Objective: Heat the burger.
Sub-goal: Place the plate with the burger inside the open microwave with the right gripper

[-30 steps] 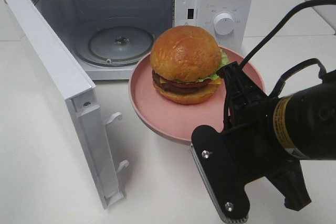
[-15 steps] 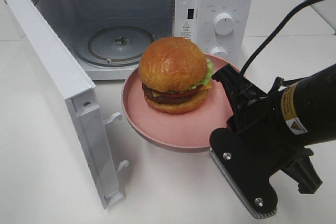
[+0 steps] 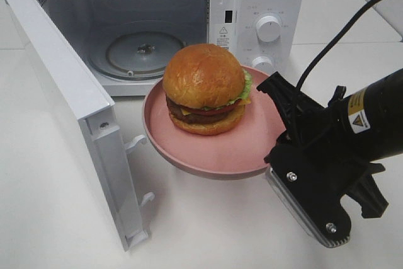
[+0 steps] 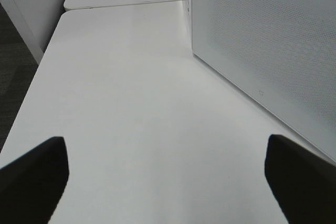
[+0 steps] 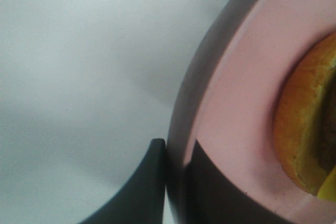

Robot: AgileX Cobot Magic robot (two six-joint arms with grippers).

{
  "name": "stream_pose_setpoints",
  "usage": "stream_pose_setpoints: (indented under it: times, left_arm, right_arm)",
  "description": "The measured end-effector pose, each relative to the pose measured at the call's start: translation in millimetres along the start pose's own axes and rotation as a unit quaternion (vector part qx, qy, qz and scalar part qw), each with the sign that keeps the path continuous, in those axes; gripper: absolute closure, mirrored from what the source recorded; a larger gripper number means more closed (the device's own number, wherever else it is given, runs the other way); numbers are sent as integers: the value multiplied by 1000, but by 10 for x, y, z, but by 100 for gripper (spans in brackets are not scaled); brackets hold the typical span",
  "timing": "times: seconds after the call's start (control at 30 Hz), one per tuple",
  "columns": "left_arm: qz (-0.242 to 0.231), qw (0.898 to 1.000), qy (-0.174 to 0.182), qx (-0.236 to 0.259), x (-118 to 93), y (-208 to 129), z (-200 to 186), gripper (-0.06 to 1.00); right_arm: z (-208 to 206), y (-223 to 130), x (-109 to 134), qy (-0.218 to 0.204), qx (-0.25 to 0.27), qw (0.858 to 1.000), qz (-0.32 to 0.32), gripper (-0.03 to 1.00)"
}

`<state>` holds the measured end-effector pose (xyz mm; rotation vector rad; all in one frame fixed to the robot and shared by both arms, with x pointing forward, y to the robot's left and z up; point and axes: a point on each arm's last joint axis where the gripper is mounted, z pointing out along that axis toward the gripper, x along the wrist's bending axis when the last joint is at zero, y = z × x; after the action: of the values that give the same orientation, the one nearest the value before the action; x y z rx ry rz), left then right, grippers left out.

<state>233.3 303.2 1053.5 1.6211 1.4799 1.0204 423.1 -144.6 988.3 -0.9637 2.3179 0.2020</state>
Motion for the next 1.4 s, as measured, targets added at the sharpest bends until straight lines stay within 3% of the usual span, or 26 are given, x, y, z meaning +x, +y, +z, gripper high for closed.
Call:
stream_pose_setpoints:
  times: [0.3,0.7,1.4]
  left_arm:
    - [0,1000,0,0,0,0,0,1]
    - [0,1000,0,0,0,0,0,1]
    - [0,1000,0,0,0,0,0,1]
  right_arm:
    - [9,-76,-32,-22,-5,1000,-13,90]
    - [161,-87,-36,-14,2,999,-31,90]
    - [613,-140,-524,-10,1,1000,-27,90]
